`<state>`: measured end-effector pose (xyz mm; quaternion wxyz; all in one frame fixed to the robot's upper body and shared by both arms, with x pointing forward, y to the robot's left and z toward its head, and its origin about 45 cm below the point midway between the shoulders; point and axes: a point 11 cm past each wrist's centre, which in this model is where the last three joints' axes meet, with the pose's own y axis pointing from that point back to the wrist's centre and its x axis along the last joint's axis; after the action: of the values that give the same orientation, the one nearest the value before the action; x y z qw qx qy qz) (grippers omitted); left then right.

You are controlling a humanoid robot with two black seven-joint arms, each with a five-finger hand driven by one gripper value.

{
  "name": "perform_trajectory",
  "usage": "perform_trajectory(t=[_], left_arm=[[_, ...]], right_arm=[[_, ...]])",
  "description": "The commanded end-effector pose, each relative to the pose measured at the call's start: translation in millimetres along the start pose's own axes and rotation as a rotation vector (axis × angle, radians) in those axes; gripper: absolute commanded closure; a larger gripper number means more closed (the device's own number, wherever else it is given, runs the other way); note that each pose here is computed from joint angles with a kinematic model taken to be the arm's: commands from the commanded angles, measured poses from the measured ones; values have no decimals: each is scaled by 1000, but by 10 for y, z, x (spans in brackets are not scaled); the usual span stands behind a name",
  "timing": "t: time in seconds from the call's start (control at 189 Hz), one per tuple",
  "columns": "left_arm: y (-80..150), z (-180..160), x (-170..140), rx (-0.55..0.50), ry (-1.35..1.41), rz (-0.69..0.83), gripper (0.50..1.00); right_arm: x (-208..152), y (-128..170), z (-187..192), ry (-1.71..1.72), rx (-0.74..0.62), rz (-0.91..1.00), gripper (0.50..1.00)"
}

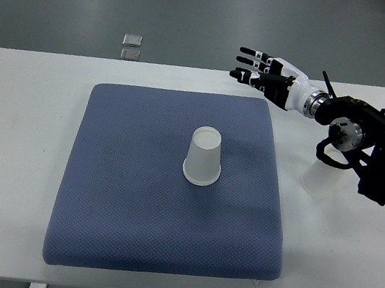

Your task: Stack paper cups

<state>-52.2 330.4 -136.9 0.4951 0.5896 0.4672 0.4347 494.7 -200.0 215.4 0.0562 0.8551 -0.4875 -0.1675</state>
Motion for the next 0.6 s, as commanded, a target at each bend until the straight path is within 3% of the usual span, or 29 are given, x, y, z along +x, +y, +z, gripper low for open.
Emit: perform_trajectory(t=[0.0,0.592], left_arm=[[-1,-10,1,2,1,3,500],[1,-6,36,2,-1,17,500]], right_arm=[[1,1,0,0,1,0,585],[135,74,-42,43,-9,21,585]])
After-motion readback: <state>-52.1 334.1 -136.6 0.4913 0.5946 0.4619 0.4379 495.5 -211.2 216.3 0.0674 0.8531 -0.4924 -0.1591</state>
